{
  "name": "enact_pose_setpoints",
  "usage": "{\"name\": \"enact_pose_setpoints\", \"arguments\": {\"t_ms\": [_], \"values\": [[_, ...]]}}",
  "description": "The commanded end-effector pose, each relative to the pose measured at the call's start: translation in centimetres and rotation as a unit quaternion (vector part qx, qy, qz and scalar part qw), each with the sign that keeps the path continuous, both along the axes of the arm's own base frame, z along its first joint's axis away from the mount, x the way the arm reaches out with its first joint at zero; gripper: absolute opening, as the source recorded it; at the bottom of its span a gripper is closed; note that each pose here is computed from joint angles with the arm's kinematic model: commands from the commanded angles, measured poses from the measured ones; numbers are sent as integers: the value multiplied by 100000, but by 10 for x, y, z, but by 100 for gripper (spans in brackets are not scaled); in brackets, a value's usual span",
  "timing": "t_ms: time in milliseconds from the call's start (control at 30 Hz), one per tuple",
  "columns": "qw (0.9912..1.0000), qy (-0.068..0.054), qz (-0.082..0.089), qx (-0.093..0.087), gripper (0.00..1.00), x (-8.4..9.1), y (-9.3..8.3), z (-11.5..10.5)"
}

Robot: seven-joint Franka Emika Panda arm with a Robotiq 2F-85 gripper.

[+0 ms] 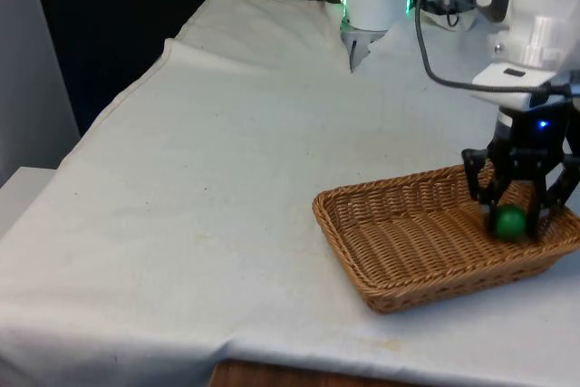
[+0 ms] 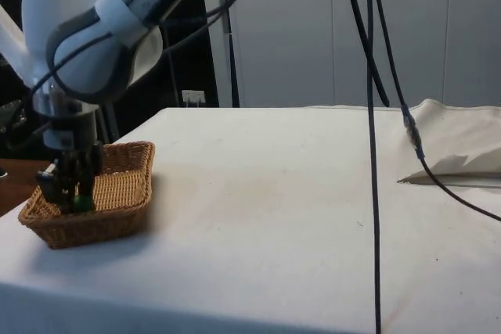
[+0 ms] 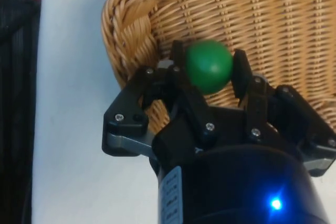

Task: Pick up the ball and place it into the basket.

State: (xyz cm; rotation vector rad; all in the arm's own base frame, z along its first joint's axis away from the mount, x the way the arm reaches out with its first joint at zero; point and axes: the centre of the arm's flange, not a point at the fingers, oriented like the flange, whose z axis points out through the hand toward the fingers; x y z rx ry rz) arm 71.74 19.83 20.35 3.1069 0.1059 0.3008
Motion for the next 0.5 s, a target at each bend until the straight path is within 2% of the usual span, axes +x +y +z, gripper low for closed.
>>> {"name": "enact_pose_setpoints", "arguments": {"t_ms": [0, 100, 367, 433, 467], "values": [[99999, -215, 266, 328, 0, 1, 0, -6], [99999, -419, 99, -187, 0, 0, -1, -9], [99999, -493, 62, -115, 0, 1, -4, -6], [99998, -542, 35, -219, 7, 1, -3, -7], [99999, -506, 78, -135, 7, 1, -4, -6]]}}
